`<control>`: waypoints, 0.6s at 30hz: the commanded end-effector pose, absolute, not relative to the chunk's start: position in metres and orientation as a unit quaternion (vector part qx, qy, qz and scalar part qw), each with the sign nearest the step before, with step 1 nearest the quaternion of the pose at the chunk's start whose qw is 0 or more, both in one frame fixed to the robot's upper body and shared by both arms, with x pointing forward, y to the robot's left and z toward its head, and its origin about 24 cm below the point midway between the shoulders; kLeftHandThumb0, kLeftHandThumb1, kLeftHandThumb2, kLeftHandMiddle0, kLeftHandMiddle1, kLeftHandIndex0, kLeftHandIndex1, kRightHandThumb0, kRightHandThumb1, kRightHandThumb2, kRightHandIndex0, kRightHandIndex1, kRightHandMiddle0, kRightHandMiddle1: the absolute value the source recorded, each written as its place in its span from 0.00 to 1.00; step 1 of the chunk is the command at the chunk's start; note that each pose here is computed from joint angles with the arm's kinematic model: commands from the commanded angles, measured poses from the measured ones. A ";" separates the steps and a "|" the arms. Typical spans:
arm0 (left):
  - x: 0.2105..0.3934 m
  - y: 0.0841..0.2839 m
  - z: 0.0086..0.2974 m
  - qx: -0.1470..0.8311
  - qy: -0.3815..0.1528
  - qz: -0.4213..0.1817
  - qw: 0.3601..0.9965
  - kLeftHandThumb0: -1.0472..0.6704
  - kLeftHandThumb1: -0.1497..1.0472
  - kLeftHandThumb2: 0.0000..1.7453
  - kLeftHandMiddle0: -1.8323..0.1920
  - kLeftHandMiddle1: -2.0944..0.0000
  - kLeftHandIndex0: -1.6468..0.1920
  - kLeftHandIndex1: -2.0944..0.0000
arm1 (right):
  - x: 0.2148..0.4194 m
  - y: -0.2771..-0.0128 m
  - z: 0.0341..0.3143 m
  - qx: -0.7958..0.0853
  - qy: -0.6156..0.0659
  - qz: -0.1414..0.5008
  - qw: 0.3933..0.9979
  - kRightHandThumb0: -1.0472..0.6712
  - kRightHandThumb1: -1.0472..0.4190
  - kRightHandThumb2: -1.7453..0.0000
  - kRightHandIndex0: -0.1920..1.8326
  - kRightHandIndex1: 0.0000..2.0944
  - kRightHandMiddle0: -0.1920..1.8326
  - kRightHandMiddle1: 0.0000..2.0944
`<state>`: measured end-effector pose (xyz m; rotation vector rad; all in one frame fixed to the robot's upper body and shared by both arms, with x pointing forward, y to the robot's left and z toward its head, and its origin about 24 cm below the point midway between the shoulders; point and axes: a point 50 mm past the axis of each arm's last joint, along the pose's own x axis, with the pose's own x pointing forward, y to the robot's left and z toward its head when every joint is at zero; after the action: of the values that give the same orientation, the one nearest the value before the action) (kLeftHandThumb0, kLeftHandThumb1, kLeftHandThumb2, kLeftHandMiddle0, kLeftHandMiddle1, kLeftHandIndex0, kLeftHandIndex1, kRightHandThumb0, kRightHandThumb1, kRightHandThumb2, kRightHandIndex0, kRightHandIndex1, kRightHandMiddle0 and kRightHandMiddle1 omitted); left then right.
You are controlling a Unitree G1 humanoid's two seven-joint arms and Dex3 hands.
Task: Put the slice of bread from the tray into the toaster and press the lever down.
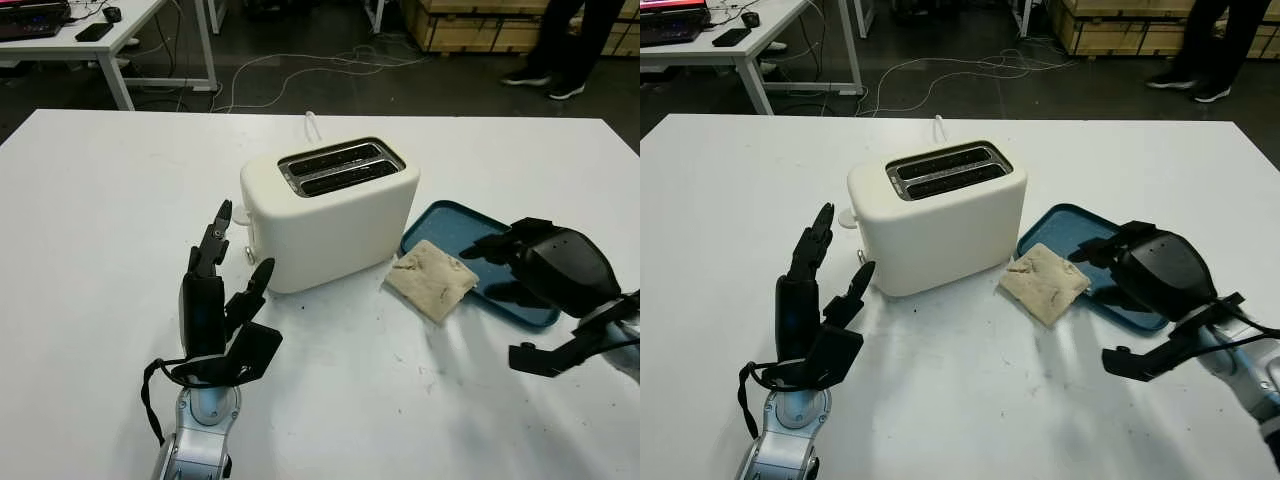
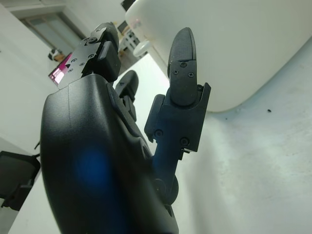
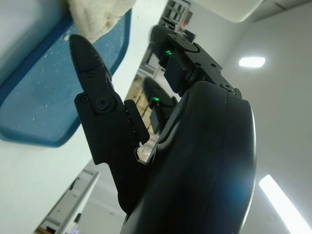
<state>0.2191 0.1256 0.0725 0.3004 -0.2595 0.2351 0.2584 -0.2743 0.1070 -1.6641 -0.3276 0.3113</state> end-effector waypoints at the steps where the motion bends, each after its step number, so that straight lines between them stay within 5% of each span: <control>1: 0.219 0.125 0.074 0.147 -0.128 0.119 0.974 0.34 0.89 0.18 0.88 0.72 0.76 1.00 | 0.255 -0.275 0.113 -0.735 -0.149 0.146 0.646 0.23 0.22 1.00 0.21 0.00 0.26 0.00; 9: 0.219 0.126 0.074 0.149 -0.130 0.119 0.973 0.34 0.89 0.17 0.88 0.72 0.75 1.00 | 0.252 -0.279 0.105 -0.750 -0.150 0.149 0.627 0.23 0.22 1.00 0.14 0.00 0.18 0.00; 18: 0.218 0.127 0.074 0.148 -0.128 0.116 0.974 0.35 0.89 0.17 0.88 0.72 0.76 1.00 | 0.257 -0.278 0.075 -0.736 -0.217 0.133 0.627 0.28 0.23 1.00 0.22 0.02 0.24 0.02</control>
<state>0.2188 0.1263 0.0727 0.3016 -0.2582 0.2323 0.2538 -0.2818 0.0764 -1.7034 -0.4546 0.3127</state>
